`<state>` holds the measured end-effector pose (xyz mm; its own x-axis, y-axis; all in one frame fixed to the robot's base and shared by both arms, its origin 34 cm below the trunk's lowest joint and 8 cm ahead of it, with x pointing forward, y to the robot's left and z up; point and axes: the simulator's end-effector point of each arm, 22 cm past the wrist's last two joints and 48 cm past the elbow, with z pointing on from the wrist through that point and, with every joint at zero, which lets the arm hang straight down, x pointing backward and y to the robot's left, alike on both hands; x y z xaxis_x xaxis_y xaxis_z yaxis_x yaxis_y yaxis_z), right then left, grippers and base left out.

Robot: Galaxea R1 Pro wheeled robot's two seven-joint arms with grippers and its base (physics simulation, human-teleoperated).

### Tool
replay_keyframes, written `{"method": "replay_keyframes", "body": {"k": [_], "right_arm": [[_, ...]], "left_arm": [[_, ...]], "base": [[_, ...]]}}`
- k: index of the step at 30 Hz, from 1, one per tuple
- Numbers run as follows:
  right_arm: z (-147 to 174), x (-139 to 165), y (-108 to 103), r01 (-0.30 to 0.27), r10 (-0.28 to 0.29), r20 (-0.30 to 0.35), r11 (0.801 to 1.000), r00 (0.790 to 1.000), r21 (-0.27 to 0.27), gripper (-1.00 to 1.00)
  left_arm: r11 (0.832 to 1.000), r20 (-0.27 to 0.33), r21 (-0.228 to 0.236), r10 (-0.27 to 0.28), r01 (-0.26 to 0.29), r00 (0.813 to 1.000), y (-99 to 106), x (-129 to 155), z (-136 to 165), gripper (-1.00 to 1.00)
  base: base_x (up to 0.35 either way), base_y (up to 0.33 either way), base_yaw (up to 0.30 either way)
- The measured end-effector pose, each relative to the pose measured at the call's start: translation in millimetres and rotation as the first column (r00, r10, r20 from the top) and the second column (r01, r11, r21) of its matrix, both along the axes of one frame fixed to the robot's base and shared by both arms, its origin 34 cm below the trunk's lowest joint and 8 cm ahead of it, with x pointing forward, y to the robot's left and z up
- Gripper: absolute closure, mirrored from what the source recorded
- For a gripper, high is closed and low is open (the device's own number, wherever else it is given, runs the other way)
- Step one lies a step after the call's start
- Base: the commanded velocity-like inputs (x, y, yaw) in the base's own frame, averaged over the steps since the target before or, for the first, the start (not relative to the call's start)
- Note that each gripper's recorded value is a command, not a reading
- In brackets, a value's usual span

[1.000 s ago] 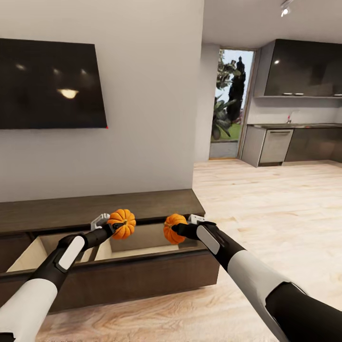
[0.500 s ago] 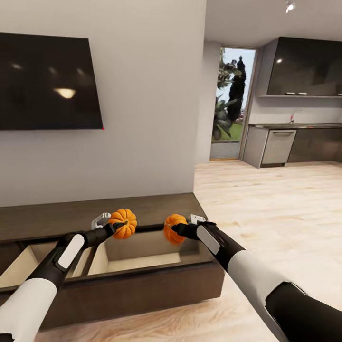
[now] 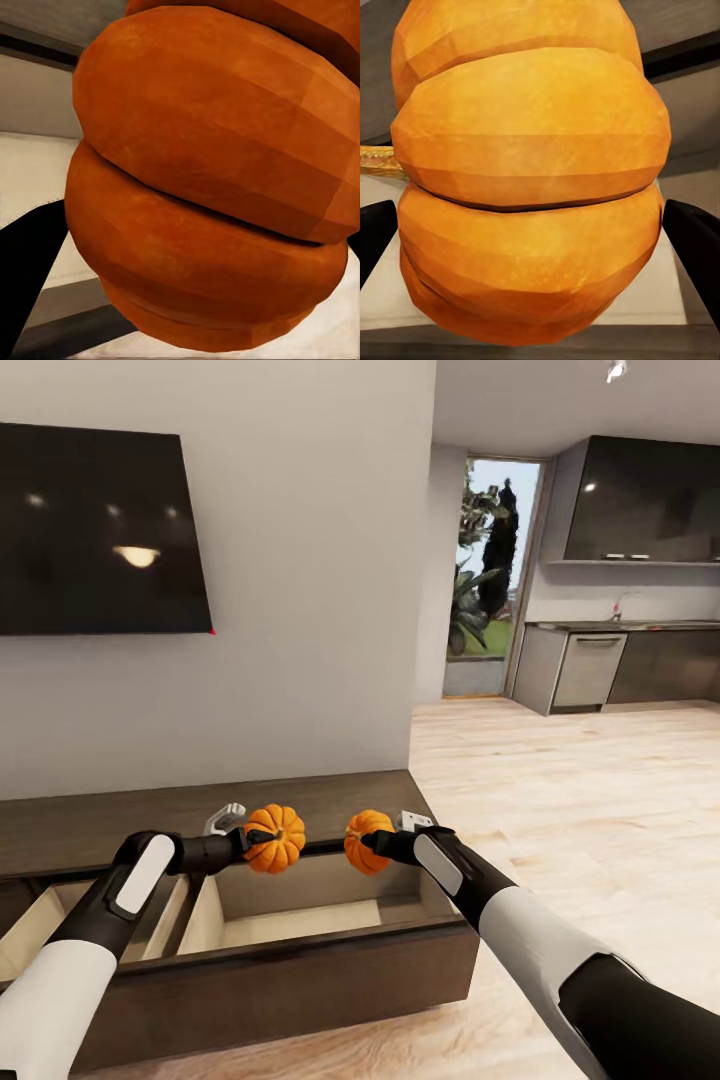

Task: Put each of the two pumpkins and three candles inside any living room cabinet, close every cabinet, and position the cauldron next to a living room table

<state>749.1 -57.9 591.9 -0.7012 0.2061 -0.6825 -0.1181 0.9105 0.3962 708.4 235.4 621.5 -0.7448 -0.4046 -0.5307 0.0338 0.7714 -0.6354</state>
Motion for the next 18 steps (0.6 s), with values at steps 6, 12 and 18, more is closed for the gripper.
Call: {"method": "replay_keyframes", "body": {"k": [6, 12, 18], "right_arm": [[-2.4, -0.7, 0.0, 0.000, 0.000, -0.001, 1.000, 1.000, 0.000, 1.00], [-16.9, -5.3, 0.5, -0.003, 0.003, -0.006, 1.000, 1.000, -0.001, 1.00], [-32.8, -11.4, 2.5, -0.013, 0.013, -0.014, 1.000, 1.000, -0.010, 1.00]], "left_arm": [[1.000, -0.004, -0.003, -0.005, 0.005, 1.000, -1.2, -1.6, -1.8, 1.00], [1.000, -0.005, 0.012, 0.003, -0.003, 1.000, 7.2, -5.0, -16.2, 1.00], [1.000, -0.010, 0.017, 0.011, -0.011, 1.000, 13.8, -8.7, -30.9, 1.00]], "base": [[0.000, 0.000, 0.000], [0.000, 0.000, 0.000], [0.000, 0.000, 0.000]]}}
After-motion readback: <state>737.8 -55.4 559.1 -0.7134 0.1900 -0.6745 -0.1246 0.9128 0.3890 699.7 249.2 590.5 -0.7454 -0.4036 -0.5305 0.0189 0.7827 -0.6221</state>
